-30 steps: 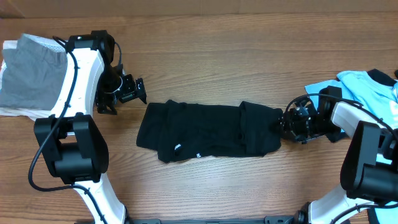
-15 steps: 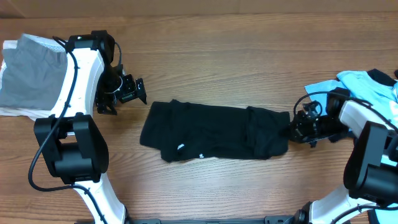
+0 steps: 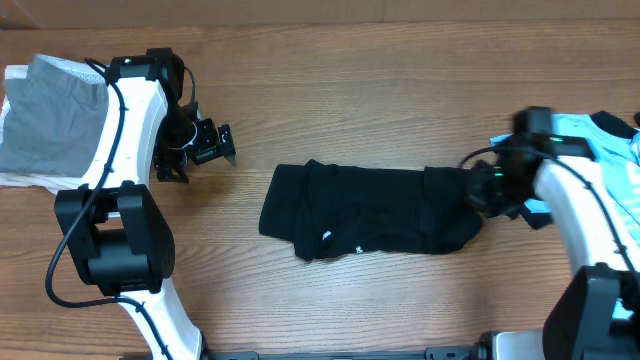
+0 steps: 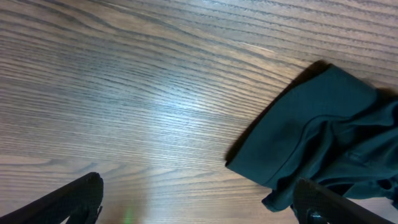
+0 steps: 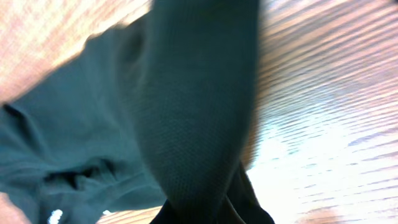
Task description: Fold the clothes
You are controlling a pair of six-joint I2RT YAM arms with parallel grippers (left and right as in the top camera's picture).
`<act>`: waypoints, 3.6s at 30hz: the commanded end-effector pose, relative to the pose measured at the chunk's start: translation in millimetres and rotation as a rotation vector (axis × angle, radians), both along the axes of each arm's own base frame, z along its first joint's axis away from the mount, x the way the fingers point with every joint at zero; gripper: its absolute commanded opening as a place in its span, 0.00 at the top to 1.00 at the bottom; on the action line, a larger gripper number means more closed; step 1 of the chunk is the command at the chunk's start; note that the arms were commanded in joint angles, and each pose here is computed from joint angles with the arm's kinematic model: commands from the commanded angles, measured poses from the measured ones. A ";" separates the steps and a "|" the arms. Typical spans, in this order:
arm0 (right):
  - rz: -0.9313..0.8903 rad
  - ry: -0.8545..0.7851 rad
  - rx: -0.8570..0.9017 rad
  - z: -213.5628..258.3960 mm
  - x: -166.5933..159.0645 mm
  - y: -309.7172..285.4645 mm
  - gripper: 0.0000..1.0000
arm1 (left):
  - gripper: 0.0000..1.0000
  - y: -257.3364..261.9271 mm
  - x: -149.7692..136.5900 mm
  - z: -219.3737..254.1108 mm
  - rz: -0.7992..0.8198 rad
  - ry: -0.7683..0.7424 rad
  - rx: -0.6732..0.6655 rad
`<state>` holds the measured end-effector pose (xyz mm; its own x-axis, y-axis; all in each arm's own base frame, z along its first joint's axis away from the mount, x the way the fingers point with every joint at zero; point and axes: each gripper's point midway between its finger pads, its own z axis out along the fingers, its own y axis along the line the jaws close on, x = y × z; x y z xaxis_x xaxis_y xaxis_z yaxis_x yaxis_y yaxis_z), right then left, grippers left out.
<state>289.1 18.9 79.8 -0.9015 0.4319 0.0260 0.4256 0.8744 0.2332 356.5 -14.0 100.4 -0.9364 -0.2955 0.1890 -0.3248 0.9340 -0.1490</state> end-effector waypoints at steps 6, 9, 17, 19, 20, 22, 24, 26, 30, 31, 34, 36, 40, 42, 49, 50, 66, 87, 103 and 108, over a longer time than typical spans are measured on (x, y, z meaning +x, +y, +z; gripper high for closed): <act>0.130 -0.071 -0.120 -0.9 4.3 74.0 0.96 | 0.00 -3.9 6.1 6.3 -0.006 -0.028 -0.016; 0.167 -0.094 -0.117 -0.9 3.8 94.2 0.91 | 0.00 -3.9 6.2 6.2 -0.006 -0.028 -0.016; 0.250 -0.033 -0.132 -20.4 -9.5 116.3 0.73 | 0.00 -3.9 6.2 6.2 -0.006 -0.028 -0.016; 0.256 -0.022 -0.134 -25.2 -10.0 118.1 0.69 | 0.00 -3.9 6.2 6.2 -0.006 -0.028 -0.016; 0.258 -0.019 -0.135 -26.6 -10.1 118.5 0.68 | 0.00 -3.9 6.2 6.2 -0.006 -0.028 -0.016; 0.238 -0.018 -0.135 -26.4 -9.7 118.3 0.67 | 0.00 -3.9 6.2 6.2 -0.006 -0.028 -0.016; 0.203 -0.027 -0.127 -22.0 -4.7 118.6 0.67 | 0.00 -3.9 6.2 6.2 -0.006 -0.028 -0.016; 0.184 -0.051 -0.118 -13.8 4.1 119.4 0.67 | 0.00 -3.9 6.4 6.2 -0.006 -0.029 -0.016; 0.172 -0.107 -0.103 12.8 22.2 120.6 0.67 | 0.00 -3.8 6.2 6.2 -0.006 -0.028 -0.015; 0.177 -0.127 -0.098 21.5 28.1 121.3 0.67 | 0.00 -3.8 6.1 6.2 -0.006 -0.028 -0.015; 0.157 -0.184 -0.080 45.9 45.2 122.1 0.67 | 0.00 -3.9 6.2 6.2 -0.006 -0.028 -0.016; 0.135 -0.219 -0.072 61.2 56.6 118.7 0.66 | 0.00 -3.9 6.1 6.3 -0.006 -0.028 -0.016; 0.078 -0.232 -0.075 68.7 67.7 98.8 0.58 | 0.00 -3.8 4.4 6.4 -0.006 -0.021 -0.015; 0.050 -0.205 -0.083 60.9 67.3 86.8 0.69 | 0.00 -3.8 4.2 6.5 -0.006 -0.021 -0.015; 0.080 -0.010 -0.030 17.8 34.9 83.5 0.96 | 0.00 -3.8 5.6 6.3 -0.006 -0.026 -0.015; 0.081 0.005 -0.031 13.8 31.2 83.2 0.96 | 0.00 -3.8 5.5 6.3 -0.006 -0.026 -0.016; 0.069 -0.089 0.087 -49.6 48.8 105.0 0.96 | 0.00 -3.9 5.3 6.3 -0.006 -0.025 -0.016; 0.109 -0.117 -0.008 56.1 17.0 81.7 0.85 | 0.00 -4.0 2.8 6.7 -0.006 -0.014 -0.016; 0.142 0.126 0.126 -37.1 -62.3 110.9 0.81 | 0.00 -4.0 1.9 6.8 -0.006 -0.011 -0.016; 0.142 0.174 0.115 -42.0 -75.8 106.9 0.84 | 0.00 -4.0 2.9 6.6 -0.006 -0.015 -0.016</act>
